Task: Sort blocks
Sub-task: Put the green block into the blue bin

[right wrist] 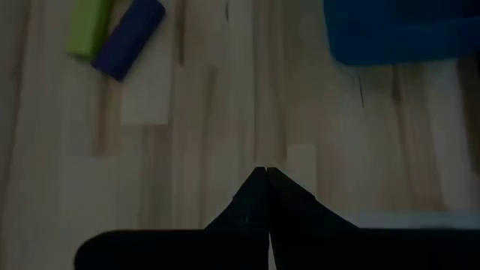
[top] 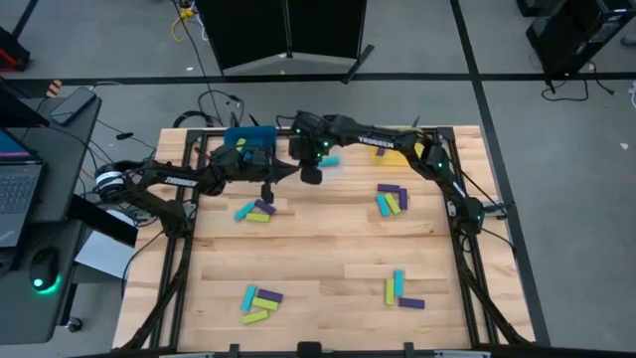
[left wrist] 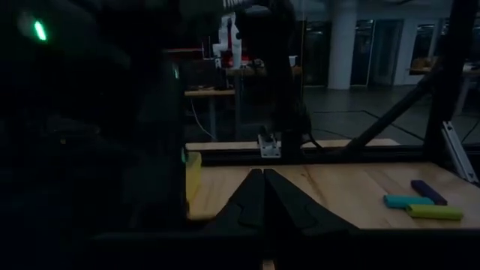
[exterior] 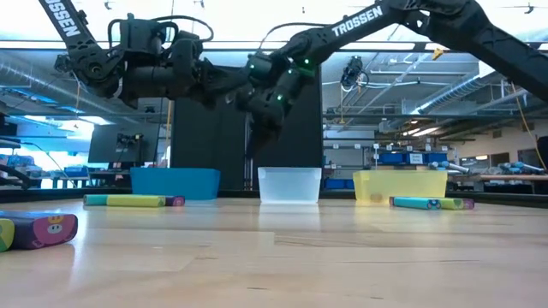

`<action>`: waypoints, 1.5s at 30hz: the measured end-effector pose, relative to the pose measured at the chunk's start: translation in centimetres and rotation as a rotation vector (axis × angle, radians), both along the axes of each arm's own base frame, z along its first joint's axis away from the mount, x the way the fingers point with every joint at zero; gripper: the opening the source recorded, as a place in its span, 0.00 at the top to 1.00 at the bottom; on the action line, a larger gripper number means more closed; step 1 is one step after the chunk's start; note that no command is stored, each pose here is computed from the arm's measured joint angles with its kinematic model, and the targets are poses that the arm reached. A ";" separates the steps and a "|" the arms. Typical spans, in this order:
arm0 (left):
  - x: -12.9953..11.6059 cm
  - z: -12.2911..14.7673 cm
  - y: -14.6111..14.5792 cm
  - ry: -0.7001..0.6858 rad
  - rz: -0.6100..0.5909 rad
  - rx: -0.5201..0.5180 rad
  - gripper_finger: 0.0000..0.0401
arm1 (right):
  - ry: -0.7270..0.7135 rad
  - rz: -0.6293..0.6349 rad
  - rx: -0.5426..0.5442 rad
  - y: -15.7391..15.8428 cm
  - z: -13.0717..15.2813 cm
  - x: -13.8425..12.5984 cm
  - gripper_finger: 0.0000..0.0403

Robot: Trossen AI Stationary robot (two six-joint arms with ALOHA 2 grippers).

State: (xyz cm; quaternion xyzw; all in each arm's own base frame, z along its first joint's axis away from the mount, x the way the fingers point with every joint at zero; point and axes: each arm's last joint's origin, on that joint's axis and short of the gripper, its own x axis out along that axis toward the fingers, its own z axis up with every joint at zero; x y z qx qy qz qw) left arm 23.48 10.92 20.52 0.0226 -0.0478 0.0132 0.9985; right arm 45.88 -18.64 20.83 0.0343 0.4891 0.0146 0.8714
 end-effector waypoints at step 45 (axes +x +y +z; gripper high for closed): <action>-4.9 1.1 -3.4 0.470 -0.044 -0.175 0.98 | -0.450 -0.302 -0.103 10.3 1.6 -14.2 0.98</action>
